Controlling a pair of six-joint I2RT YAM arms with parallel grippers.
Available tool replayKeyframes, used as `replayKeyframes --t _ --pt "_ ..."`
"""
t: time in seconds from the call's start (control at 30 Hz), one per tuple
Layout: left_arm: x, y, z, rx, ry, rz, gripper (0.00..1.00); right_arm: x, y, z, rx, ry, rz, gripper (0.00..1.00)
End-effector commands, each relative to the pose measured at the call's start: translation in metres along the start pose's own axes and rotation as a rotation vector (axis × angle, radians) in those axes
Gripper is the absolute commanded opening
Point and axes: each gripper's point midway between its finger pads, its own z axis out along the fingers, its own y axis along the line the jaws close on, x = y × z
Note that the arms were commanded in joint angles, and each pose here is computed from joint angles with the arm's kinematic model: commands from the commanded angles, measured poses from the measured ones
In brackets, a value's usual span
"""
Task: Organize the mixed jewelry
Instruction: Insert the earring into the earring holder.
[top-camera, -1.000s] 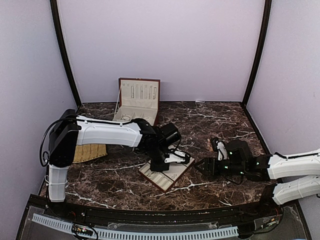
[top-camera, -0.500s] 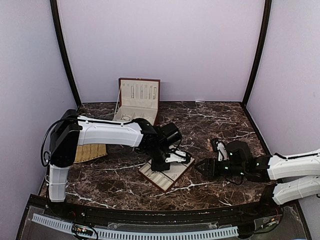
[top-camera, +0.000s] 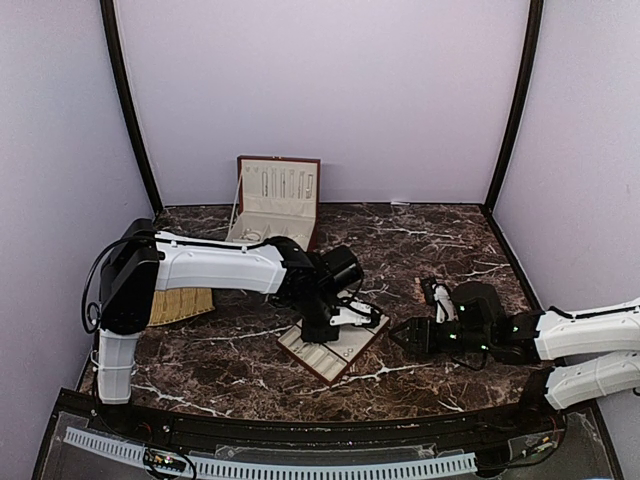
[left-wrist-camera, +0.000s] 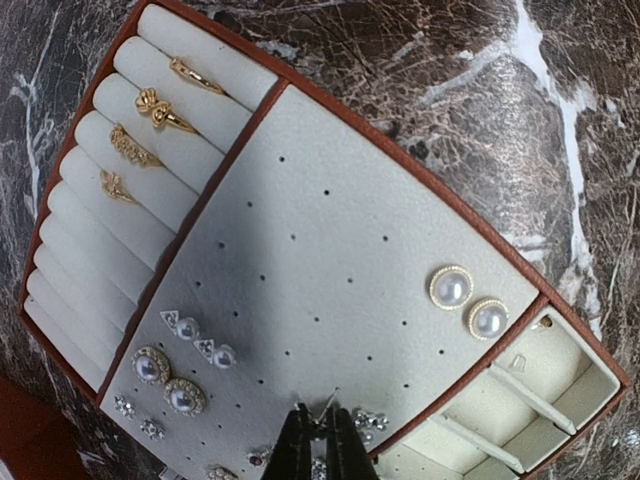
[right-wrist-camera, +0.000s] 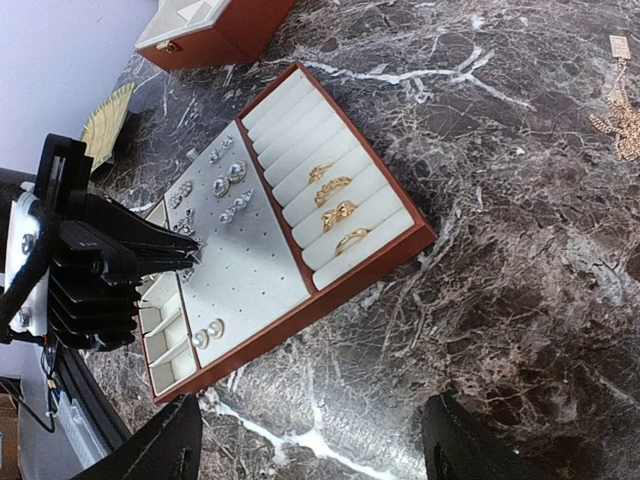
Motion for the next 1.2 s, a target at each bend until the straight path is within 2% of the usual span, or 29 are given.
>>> replayKeyframes --t 0.0,1.17 --pt "0.002 -0.001 -0.009 0.003 0.016 0.021 0.00 -0.004 0.001 0.001 -0.016 -0.023 0.014 0.76" --pt "-0.012 -0.015 0.005 -0.049 0.084 0.128 0.00 0.001 -0.005 -0.002 -0.009 -0.022 0.021 0.76"
